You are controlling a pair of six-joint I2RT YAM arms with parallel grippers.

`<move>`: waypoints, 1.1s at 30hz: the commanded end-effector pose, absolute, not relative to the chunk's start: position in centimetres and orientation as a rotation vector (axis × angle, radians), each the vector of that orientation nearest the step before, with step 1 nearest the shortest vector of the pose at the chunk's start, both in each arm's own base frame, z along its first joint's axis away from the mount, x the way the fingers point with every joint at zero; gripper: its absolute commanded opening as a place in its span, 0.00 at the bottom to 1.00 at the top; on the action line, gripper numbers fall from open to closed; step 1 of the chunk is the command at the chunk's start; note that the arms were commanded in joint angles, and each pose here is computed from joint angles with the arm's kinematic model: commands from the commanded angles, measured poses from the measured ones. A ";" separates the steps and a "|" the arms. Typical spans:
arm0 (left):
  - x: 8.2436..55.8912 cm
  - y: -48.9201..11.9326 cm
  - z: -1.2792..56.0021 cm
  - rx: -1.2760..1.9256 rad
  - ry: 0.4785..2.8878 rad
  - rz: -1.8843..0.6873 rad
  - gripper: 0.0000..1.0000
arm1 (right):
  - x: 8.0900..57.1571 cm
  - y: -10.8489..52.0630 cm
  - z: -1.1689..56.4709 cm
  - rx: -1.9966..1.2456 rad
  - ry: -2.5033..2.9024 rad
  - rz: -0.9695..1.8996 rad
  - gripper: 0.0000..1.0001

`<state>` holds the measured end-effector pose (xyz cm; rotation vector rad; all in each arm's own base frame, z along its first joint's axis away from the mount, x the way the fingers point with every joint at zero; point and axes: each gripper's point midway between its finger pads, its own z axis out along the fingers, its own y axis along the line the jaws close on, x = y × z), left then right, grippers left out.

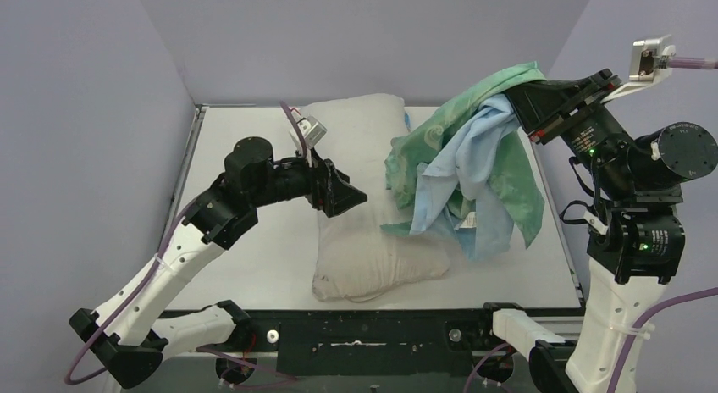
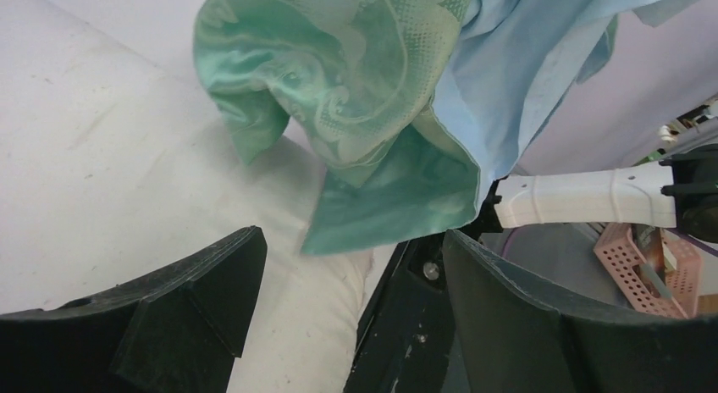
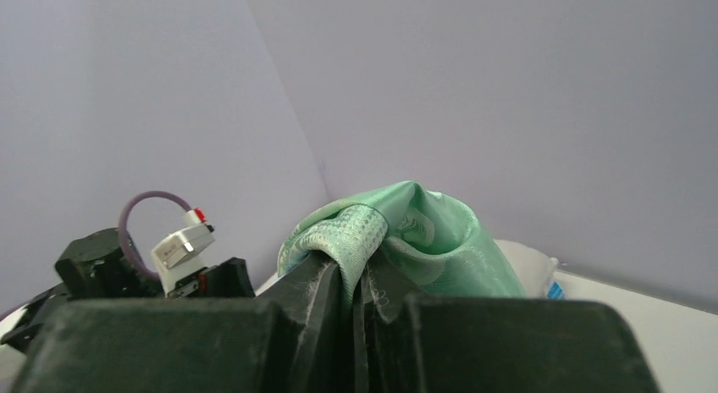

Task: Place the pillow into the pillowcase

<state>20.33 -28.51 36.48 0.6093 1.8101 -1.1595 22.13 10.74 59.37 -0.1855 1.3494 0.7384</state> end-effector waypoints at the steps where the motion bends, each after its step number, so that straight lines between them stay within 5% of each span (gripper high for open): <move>1: 19.3 -30.2 40.0 0.697 1.621 -1.304 0.77 | 20.2 12.4 61.9 -0.269 1.232 0.859 0.00; 7: 18.6 -32.6 40.1 0.725 1.520 -1.497 0.77 | 20.3 12.3 61.7 -0.243 1.236 0.872 0.00; 20: 22.1 -37.1 38.0 0.662 1.576 -1.471 0.77 | 20.2 12.7 61.4 -0.228 1.224 0.929 0.00; 22: 22.6 -37.6 37.9 0.650 1.583 -1.457 0.65 | 20.2 12.7 61.2 -0.227 1.224 0.938 0.00; 26: 23.3 -36.1 38.6 0.621 1.563 -1.350 0.00 | 20.5 12.7 60.4 -0.226 1.255 0.925 0.00; 33: 24.9 -22.7 44.1 0.313 1.494 -0.730 0.00 | 20.0 12.5 58.7 -0.240 1.313 0.884 0.00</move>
